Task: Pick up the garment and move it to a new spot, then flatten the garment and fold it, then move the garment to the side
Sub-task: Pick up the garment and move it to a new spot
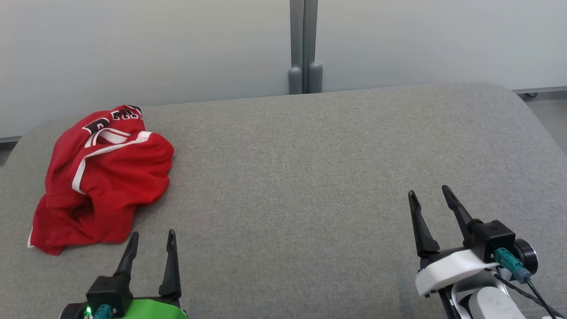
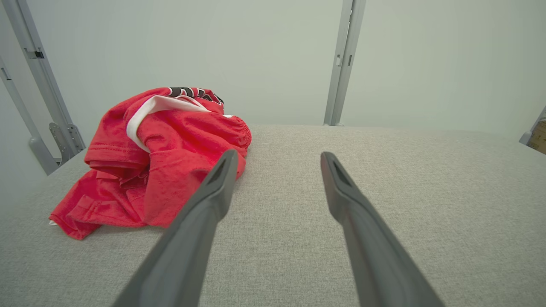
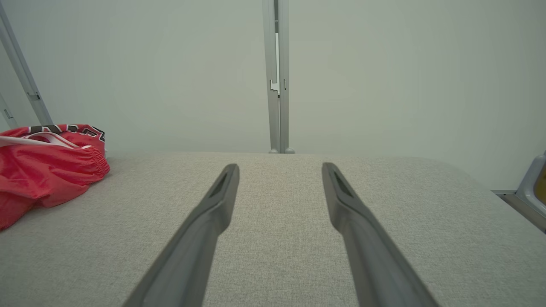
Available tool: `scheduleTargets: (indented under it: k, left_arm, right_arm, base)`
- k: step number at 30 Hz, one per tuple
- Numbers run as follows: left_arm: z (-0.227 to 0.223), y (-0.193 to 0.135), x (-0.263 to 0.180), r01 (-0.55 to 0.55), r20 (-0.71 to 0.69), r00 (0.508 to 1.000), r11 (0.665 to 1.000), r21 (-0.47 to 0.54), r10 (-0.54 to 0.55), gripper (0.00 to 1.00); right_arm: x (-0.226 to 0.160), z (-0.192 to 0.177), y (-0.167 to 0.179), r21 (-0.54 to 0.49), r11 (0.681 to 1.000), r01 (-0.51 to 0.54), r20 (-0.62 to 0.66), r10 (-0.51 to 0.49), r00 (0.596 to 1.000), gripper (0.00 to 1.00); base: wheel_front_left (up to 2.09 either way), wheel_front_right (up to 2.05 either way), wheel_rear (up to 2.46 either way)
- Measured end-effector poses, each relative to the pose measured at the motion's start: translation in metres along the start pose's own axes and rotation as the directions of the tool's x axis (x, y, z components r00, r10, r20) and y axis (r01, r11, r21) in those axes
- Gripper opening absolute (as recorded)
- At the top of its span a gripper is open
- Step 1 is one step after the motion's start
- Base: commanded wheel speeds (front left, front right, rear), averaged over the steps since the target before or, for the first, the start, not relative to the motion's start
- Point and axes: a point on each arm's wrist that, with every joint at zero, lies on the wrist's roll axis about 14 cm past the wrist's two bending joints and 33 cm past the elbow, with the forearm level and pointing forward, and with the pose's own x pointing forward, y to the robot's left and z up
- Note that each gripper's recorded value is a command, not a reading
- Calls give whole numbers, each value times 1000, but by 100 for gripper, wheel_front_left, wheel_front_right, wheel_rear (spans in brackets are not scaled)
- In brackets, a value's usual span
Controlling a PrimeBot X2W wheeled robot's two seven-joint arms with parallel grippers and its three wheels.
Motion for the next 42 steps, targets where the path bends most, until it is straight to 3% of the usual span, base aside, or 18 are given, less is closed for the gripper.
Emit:
scheduleTargets:
  k: [23,42]
  left_arm:
    - [6,29,-22,-96,20,995,995,40,95,100]
    - [19,83,-64,-299,68,953,953,39,296,100]
  right_arm:
    - [20,-3,42,18,991,-133,-3,133,991,100]
    - [35,-10,112,44,939,-341,-19,342,940,100]
  base:
    - [0,0,0]
    - [0,0,0]
